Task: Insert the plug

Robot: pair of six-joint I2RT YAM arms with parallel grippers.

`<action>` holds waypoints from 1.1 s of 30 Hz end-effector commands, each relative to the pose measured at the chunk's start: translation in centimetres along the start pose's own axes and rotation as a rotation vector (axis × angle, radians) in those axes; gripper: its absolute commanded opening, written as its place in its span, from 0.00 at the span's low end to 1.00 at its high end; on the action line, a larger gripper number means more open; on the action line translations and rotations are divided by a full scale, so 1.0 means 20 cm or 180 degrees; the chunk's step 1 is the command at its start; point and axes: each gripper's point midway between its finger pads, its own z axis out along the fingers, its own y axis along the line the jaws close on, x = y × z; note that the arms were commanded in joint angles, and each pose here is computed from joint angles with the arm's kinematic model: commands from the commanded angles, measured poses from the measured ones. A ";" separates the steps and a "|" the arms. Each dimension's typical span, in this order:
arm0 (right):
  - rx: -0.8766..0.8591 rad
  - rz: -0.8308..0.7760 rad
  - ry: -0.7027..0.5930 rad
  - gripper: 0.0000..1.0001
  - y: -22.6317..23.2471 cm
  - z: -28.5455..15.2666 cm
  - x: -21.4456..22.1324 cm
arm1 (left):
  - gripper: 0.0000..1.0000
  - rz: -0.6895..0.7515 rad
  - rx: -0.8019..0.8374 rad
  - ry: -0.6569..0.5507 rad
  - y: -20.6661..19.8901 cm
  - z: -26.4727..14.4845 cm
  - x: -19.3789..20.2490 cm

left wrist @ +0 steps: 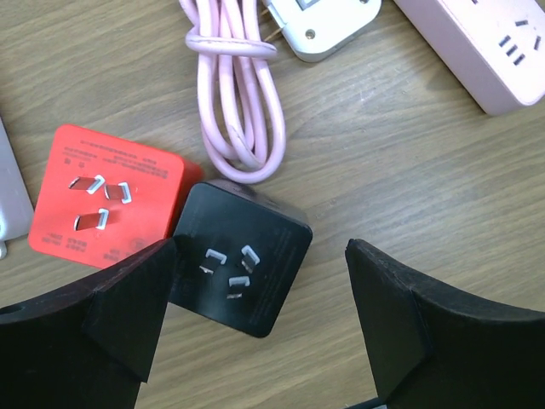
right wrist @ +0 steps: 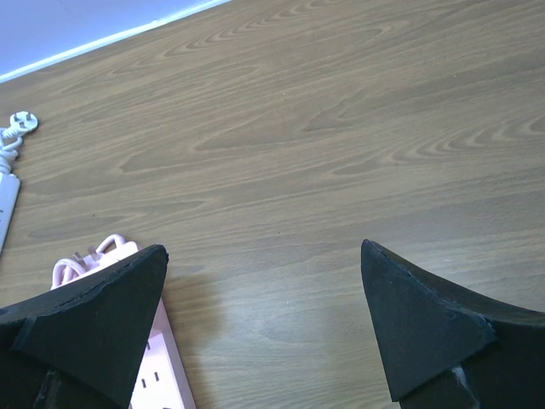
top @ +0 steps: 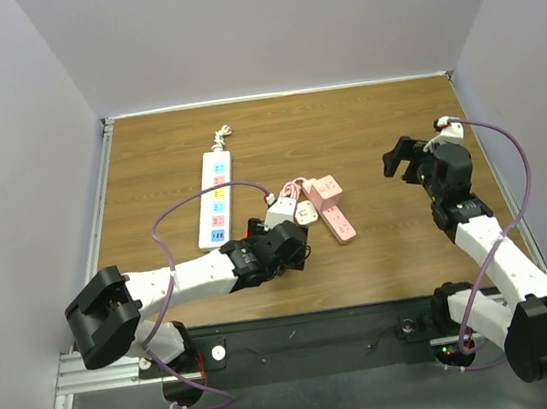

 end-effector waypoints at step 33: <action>-0.0837 0.0241 0.0287 1.00 0.33 -0.07 -0.18 | 0.00 0.0189 0.0714 -0.0237 -0.12 -0.03 -0.06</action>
